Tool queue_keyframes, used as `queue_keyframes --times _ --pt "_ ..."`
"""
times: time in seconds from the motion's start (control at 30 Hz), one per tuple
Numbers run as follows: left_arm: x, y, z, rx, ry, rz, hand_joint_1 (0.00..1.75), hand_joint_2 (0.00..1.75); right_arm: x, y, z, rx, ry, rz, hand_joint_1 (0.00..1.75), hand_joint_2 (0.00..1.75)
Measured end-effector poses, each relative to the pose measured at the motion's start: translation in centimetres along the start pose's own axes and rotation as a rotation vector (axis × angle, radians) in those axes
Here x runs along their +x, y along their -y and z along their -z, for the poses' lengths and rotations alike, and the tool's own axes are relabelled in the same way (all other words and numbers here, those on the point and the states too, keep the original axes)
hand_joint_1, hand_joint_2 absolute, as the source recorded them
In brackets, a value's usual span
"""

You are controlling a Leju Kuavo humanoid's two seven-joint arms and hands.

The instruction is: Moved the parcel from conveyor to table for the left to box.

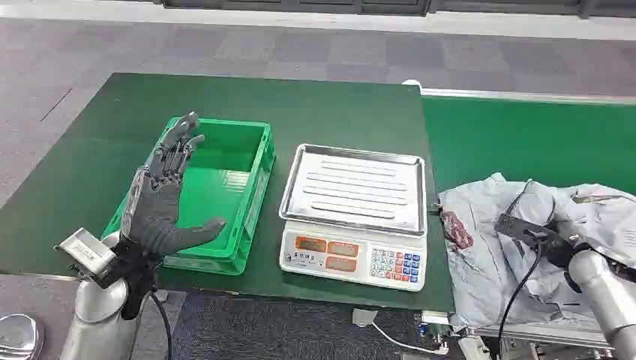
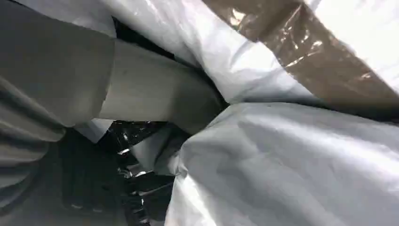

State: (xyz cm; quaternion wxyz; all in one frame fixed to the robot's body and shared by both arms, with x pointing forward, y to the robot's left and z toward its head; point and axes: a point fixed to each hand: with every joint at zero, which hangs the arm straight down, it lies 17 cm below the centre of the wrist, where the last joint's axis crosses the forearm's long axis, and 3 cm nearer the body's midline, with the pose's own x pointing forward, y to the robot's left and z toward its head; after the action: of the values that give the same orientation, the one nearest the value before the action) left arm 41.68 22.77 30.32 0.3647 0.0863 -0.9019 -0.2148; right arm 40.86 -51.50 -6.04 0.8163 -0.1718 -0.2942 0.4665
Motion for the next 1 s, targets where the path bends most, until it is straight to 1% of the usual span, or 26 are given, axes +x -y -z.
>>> queue_keyframes --times 0.3,0.5,0.73,0.93,1.0 --pt "0.0 0.1 0.0 0.001 0.000 -0.004 0.00 1.75 0.0 -0.2 0.1 -0.004 0.001 0.001 1.75 1.75" --pt "0.0 0.2 0.0 0.000 -0.005 -0.005 0.00 1.75 0.1 1.0 0.4 -0.078 0.004 -0.011 1.75 1.75" --pt "-0.1 0.2 -0.2 -0.001 -0.013 -0.015 0.00 1.75 1.8 4.7 0.1 -0.158 0.024 -0.016 1.75 1.75" --pt "-0.1 0.3 -0.2 -0.003 -0.013 -0.017 0.00 1.75 3.9 9.7 -0.8 -0.239 0.053 -0.018 1.75 1.75" --pt "-0.1 0.3 -0.3 -0.004 -0.014 -0.017 0.00 1.75 4.1 10.3 -1.0 -0.250 0.055 -0.019 1.75 1.75"
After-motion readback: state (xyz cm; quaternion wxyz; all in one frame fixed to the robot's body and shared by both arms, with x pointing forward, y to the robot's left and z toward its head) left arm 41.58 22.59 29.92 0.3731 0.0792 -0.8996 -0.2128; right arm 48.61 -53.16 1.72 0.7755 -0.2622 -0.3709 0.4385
